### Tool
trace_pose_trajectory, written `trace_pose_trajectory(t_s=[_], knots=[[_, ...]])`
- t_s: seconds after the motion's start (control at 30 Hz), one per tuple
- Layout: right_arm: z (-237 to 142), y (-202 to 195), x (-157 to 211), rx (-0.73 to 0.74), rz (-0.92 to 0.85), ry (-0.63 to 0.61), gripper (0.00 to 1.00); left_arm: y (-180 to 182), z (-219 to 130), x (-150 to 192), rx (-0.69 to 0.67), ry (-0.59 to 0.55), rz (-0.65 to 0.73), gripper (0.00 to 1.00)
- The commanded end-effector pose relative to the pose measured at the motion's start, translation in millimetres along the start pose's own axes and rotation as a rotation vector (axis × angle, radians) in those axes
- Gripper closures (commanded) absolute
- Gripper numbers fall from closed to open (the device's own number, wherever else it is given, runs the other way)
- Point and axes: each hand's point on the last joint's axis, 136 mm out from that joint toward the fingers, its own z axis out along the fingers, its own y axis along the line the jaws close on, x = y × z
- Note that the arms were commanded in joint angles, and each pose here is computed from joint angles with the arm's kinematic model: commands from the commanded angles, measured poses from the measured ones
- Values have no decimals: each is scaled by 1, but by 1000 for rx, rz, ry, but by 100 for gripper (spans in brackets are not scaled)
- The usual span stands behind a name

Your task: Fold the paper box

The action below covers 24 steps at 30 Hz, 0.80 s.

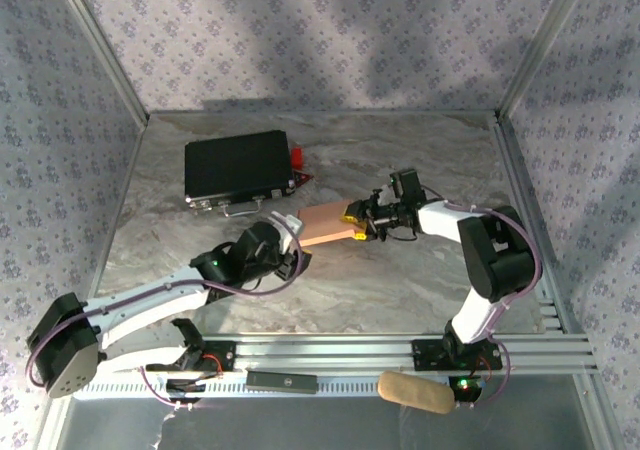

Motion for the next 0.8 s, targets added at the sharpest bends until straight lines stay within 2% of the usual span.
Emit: trace_pose_trajectory(t_s=[0.0, 0.17, 0.3, 0.4, 0.43, 0.47, 0.63, 0.77], knots=[[-9, -16, 17, 73, 227, 99, 61, 4, 3, -3, -61, -9, 317, 34], [-24, -18, 24, 111, 272, 120, 61, -1, 3, -14, -73, -163, 515, 31], [-32, -19, 28, 113, 298, 125, 61, -8, 17, -12, -44, -153, 598, 30], [-34, -20, 29, 109, 317, 132, 62, -10, 30, -11, -46, -140, 621, 29], [-34, -21, 29, 110, 322, 134, 62, -9, 33, -10, -52, -142, 622, 23], [-34, -21, 30, 110, 324, 138, 62, -8, 37, -10, -62, -142, 626, 23], [-35, -24, 34, 118, 335, 146, 62, -5, 45, -17, -96, -168, 620, 22], [-35, -24, 35, 116, 335, 151, 63, -12, 53, -20, -70, -165, 619, 22]])
